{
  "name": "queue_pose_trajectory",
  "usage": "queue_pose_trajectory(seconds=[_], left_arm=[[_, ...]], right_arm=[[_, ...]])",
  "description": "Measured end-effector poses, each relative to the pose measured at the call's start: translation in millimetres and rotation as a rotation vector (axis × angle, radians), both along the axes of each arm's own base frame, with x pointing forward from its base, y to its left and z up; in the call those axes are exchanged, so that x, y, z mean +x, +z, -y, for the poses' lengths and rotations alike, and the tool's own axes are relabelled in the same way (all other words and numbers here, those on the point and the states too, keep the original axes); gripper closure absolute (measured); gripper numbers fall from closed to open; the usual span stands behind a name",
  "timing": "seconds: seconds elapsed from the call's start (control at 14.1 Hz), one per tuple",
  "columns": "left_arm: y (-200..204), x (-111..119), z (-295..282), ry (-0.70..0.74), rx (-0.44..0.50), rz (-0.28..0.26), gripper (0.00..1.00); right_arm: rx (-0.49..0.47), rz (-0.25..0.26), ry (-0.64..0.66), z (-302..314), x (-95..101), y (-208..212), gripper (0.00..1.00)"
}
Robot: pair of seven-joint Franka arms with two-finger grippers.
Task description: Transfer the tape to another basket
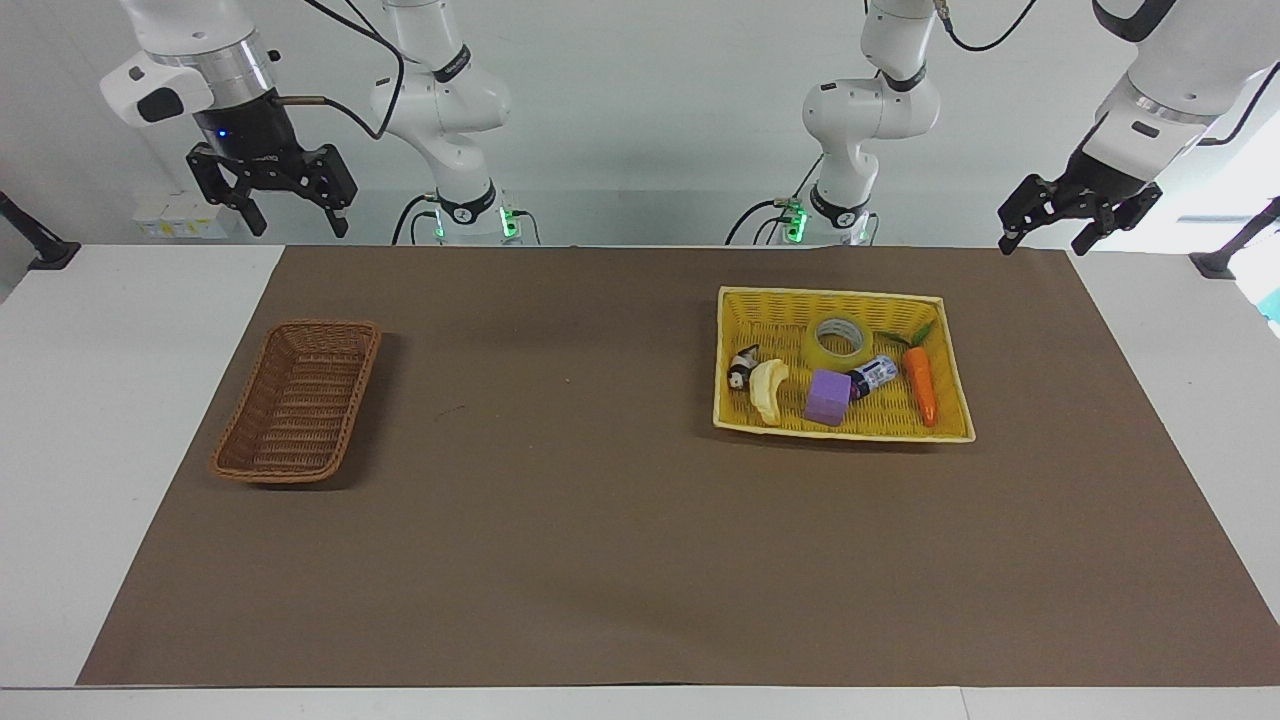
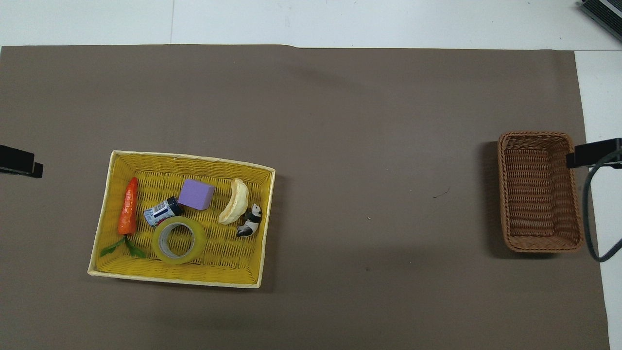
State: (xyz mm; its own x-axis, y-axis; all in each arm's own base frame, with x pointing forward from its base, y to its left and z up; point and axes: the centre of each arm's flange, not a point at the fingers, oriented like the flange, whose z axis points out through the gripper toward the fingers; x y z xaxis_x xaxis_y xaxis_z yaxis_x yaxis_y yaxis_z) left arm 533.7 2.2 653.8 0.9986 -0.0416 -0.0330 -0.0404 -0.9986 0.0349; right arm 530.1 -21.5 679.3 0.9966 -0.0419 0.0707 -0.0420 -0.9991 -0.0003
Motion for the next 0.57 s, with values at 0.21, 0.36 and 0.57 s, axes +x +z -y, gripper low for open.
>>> queue_pose_trajectory(seconds=[0.21,0.36,0.57], left_arm=[[-0.4,-0.4,0.0,0.000,0.000,-0.004,0.00],[-1.0,-0.6,0.0,0.000,0.000,-0.006,0.00],[-1.7,-1.6,0.1,0.000,0.000,-0.015,0.00]], right_arm=[[0.000,0.000,0.000,0.0,0.0,0.0,0.00],[0.000,0.000,0.000,0.0,0.0,0.0,0.00],[0.000,0.000,0.000,0.0,0.0,0.0,0.00]])
